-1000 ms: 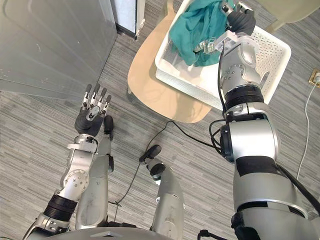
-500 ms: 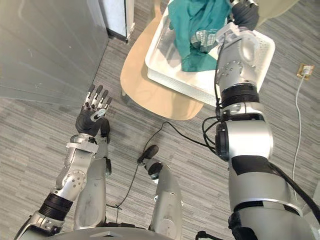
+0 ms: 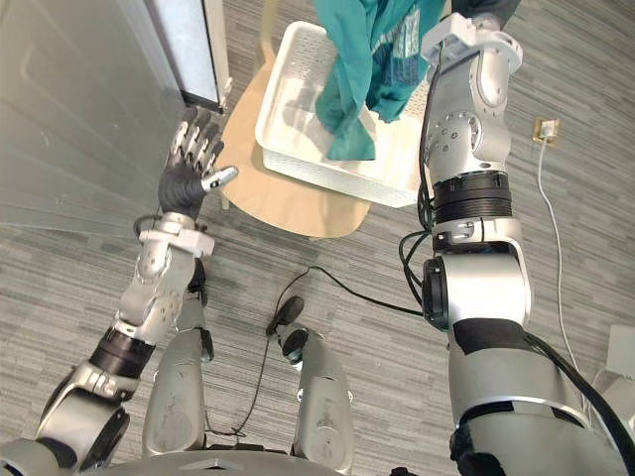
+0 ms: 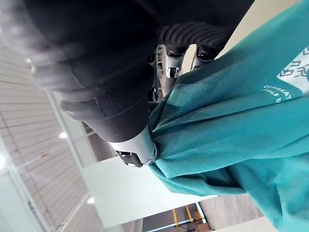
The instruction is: Pick up the laundry basket with both hands and put the clothes into the washing machine.
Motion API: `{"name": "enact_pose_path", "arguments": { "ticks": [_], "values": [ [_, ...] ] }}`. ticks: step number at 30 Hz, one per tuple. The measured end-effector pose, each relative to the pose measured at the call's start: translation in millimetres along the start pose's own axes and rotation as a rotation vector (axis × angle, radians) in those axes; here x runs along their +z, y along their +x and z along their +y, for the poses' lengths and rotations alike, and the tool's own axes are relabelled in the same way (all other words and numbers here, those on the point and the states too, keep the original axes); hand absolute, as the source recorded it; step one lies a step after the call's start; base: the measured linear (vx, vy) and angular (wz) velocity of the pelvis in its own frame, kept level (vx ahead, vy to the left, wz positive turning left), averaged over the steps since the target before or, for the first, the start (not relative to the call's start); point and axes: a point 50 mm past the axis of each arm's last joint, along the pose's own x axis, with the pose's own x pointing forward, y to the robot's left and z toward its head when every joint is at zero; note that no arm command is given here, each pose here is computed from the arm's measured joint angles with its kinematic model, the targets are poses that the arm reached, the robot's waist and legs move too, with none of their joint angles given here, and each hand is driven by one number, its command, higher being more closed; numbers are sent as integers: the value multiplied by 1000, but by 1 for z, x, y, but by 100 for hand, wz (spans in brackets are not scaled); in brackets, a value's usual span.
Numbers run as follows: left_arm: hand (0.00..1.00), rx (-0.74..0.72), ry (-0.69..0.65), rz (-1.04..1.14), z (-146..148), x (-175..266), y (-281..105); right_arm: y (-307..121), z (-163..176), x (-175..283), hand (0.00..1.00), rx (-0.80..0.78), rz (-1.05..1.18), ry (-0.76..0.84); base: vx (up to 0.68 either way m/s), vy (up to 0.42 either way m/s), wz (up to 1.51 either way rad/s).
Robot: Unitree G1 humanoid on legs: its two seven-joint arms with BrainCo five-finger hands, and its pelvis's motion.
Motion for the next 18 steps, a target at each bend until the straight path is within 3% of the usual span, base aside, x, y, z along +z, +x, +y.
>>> {"name": "enact_pose_path", "arguments": {
  "ticks": [10, 18],
  "values": [
    [0, -58, 93, 12, -9, 6, 38, -21, 21, 0, 100, 164, -24, -4, 41, -38, -16],
    [0, -171, 365, 34, -29, 9, 67, -33, 55, -1, 100, 369, 0, 65, 3, -37, -14]
  ]
}}
